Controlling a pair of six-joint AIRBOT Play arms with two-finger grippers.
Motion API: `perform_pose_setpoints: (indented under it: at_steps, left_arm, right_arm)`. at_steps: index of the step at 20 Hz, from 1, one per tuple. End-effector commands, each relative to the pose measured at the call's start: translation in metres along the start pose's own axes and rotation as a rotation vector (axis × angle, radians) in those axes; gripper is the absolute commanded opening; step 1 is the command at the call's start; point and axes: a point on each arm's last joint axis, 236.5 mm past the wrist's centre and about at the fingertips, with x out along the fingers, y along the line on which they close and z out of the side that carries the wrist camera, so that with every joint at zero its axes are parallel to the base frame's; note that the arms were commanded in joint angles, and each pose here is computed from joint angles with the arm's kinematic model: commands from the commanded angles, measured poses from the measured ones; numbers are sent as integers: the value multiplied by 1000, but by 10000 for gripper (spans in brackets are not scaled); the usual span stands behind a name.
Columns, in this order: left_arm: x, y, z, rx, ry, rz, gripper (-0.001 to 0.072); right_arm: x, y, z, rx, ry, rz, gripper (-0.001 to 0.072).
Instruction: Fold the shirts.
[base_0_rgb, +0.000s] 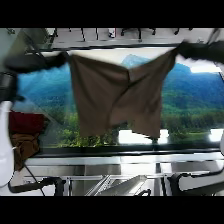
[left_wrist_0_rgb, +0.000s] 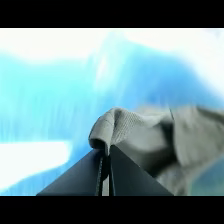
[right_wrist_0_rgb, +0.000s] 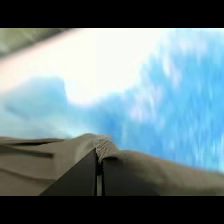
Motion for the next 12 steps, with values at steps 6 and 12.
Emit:
perform_pose_setpoints:
  at_steps: [6, 12]
  left_arm:
    - [-388, -205, 115, 450, -796, -45, 17]
    - [-480, -183, 79, 520, -985, 246, 17]
  right_arm:
    - [-304, 277, 91, -606, -655, 20, 18]
    - [-429, 338, 76, -818, -975, -189, 18]
